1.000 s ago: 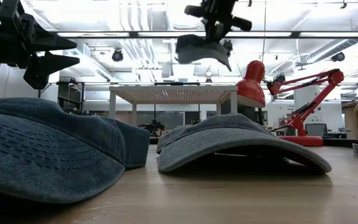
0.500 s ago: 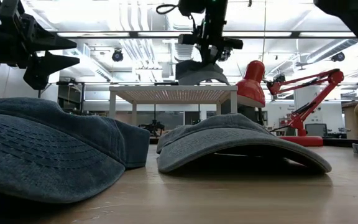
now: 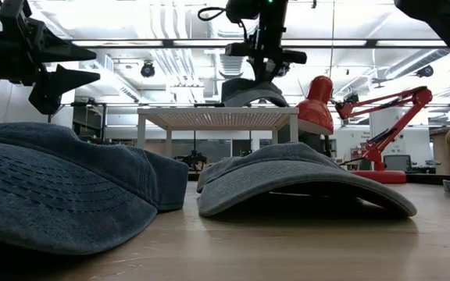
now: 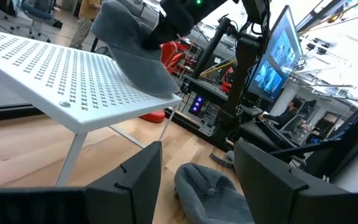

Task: Pick & Place hat
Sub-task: Put the top gray cap on the shelf

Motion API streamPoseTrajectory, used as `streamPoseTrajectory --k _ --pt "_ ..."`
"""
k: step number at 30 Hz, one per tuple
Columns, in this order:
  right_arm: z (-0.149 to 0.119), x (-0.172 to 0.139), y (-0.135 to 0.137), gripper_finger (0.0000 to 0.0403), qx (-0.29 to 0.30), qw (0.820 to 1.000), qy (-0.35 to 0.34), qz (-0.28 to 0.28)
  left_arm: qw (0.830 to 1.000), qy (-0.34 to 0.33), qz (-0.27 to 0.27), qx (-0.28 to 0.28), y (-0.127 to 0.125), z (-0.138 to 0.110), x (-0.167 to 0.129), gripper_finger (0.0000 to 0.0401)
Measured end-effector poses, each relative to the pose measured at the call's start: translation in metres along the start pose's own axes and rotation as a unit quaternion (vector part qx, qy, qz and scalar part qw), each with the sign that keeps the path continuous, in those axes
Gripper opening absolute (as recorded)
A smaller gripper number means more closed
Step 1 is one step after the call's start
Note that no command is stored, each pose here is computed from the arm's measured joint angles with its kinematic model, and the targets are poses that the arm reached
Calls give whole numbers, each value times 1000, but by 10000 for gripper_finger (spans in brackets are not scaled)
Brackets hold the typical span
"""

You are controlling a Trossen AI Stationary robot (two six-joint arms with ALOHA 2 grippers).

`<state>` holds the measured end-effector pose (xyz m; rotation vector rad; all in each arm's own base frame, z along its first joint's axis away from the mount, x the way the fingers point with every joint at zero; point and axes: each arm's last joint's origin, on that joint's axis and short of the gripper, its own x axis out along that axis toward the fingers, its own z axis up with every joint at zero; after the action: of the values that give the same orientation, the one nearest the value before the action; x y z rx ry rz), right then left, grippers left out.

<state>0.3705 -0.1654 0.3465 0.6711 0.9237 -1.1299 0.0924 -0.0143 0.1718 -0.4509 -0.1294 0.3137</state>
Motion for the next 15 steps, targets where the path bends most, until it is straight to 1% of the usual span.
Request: streamPoseTrajectory --k 7,15 --pt "-2 1 -4 38 -2 1000 19 -11 1000 -1 0 -1 0 0 0 204" --pt "-2 1 -4 43 1 1000 20 -11 1000 -1 -1 -2 0 0 0 204"
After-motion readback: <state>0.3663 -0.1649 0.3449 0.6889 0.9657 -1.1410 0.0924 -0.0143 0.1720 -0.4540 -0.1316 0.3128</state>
